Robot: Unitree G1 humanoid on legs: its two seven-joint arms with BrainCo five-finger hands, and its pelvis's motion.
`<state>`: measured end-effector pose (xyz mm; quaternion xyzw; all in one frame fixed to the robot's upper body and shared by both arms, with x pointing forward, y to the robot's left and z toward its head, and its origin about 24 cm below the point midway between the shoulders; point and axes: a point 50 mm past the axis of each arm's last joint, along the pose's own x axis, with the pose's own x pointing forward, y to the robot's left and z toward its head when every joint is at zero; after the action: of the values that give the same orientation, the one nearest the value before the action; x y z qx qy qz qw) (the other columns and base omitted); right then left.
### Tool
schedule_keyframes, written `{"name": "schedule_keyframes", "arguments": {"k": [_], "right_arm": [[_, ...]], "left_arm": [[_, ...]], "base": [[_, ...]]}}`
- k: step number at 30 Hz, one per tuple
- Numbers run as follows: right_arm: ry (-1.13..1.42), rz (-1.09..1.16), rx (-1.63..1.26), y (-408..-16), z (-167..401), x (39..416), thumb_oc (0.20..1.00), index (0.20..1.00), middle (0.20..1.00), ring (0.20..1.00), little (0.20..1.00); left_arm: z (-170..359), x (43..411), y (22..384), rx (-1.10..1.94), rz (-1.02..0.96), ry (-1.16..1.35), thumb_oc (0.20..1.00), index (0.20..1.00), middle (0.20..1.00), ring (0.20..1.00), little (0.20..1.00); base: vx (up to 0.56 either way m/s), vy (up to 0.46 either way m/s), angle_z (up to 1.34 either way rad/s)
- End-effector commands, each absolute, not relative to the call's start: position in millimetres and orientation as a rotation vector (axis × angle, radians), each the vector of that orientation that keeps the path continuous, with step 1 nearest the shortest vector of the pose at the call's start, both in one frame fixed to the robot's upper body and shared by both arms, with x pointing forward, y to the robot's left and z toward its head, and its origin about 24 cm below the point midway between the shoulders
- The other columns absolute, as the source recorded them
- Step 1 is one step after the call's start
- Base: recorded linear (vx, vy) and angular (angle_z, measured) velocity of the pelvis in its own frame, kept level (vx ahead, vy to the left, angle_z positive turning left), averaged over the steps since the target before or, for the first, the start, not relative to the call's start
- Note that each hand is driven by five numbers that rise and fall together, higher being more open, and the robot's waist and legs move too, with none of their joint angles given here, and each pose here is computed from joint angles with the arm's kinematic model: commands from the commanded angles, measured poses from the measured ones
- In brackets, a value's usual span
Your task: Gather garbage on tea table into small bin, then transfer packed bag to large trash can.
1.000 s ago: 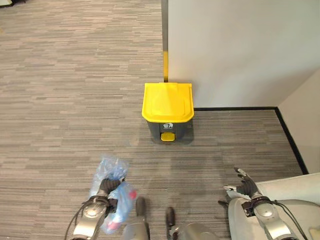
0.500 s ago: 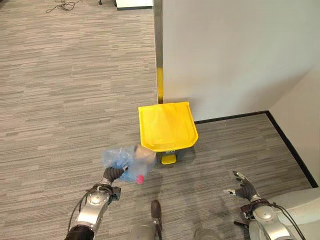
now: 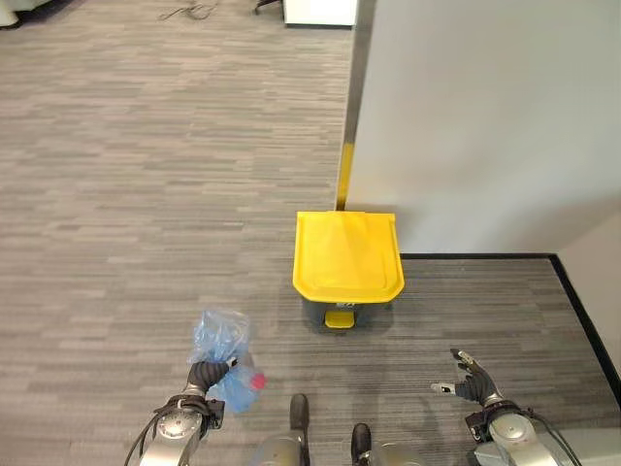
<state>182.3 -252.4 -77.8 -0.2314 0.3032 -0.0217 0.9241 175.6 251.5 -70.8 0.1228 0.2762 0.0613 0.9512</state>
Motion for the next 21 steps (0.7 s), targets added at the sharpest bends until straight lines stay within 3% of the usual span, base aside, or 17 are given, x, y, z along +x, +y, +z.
{"name": "schedule_keyframes", "arguments": {"k": [1,13,21], "right_arm": [[0.531,-0.106,-0.494,-266,-58,197,1.0,1.0,1.0,1.0,1.0],[0.49,-0.095,-0.452,-248,-56,214,1.0,1.0,1.0,1.0,1.0],[0.477,-0.1,-0.431,-245,-54,218,1.0,1.0,1.0,1.0,1.0]], "left_arm": [[-42,203,260,0.239,0.148,0.401,0.2,0.2,0.2,0.2,0.2],[-26,220,264,0.289,0.144,0.334,0.2,0.2,0.2,0.2,0.2],[-30,212,270,0.245,0.205,0.348,0.2,0.2,0.2,0.2,0.2]], "base": [[0.07,0.199,0.2],[0.1,0.279,-0.15],[0.09,0.091,-0.51]]}}
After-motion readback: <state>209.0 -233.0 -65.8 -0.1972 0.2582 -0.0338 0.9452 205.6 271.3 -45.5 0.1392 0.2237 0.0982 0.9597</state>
